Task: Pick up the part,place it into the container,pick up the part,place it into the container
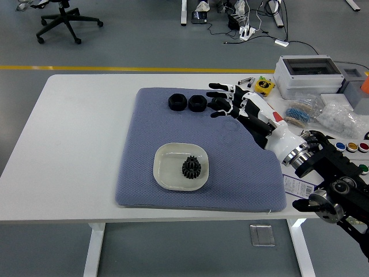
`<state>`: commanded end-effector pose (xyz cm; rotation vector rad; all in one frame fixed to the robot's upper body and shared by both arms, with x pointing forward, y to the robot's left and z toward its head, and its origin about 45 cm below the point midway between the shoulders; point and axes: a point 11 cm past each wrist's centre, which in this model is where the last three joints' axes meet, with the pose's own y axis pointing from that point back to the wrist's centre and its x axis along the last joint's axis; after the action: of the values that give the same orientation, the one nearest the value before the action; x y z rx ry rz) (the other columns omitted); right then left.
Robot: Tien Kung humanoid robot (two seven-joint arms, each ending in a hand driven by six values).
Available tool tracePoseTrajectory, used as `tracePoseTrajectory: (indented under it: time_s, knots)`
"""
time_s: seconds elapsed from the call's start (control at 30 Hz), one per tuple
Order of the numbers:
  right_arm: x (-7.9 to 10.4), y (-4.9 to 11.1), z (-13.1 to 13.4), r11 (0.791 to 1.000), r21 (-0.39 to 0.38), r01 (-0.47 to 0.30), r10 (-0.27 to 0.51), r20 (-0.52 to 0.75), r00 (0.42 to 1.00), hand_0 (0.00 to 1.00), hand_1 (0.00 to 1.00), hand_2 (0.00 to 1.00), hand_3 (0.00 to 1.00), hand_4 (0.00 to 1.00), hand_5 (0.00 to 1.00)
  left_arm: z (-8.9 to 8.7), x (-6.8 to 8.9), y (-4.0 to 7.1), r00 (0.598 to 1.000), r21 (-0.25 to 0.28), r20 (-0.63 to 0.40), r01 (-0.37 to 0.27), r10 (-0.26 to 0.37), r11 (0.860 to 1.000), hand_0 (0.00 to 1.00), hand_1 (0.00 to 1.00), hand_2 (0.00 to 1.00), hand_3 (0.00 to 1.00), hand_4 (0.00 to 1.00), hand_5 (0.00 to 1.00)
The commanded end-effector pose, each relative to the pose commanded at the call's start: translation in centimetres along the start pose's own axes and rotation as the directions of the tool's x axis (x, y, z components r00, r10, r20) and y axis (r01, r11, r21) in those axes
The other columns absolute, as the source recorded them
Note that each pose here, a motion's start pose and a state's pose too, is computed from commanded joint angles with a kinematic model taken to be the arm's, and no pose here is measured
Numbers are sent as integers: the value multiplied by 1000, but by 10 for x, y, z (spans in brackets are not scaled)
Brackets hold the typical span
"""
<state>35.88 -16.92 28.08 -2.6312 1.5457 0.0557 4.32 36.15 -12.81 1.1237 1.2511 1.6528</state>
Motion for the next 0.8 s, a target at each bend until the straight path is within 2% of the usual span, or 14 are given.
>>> tracePoseTrajectory:
  time_s: [0.03,0.17,0.2,0.23,0.6,0.63,0.8]
  knots:
    - [2,2,2,1000,-3,-12,13,45,999,817,828,878,935,998,869,1,0,0,1000,0,-1,0,0,1000,840,784,818,594,523,794]
    - [14,11,8,997,-9,-77,78,209,975,817,828,878,935,998,869,4,0,0,1000,-2,4,1,-1,1000,840,784,818,594,523,794]
    - [16,14,9,996,-2,-94,92,218,972,817,828,878,935,998,869,4,0,0,1000,-3,5,0,0,1000,840,784,818,594,523,794]
    - [18,15,10,995,1,-103,101,221,970,886,862,899,944,998,900,4,0,0,1000,-4,4,-1,1,1000,841,785,816,592,522,793]
    - [34,41,25,976,0,-217,211,232,950,919,877,903,945,998,916,7,9,0,1000,-6,10,-13,13,1000,841,786,816,590,518,789]
    - [36,43,26,974,1,-228,221,233,947,991,897,924,950,998,939,7,9,0,1000,-7,12,-14,14,1000,841,786,817,590,513,779]
    - [46,52,24,960,21,-279,268,224,937,991,897,924,950,998,939,9,13,0,999,-10,38,-12,13,1000,841,786,817,590,513,779]
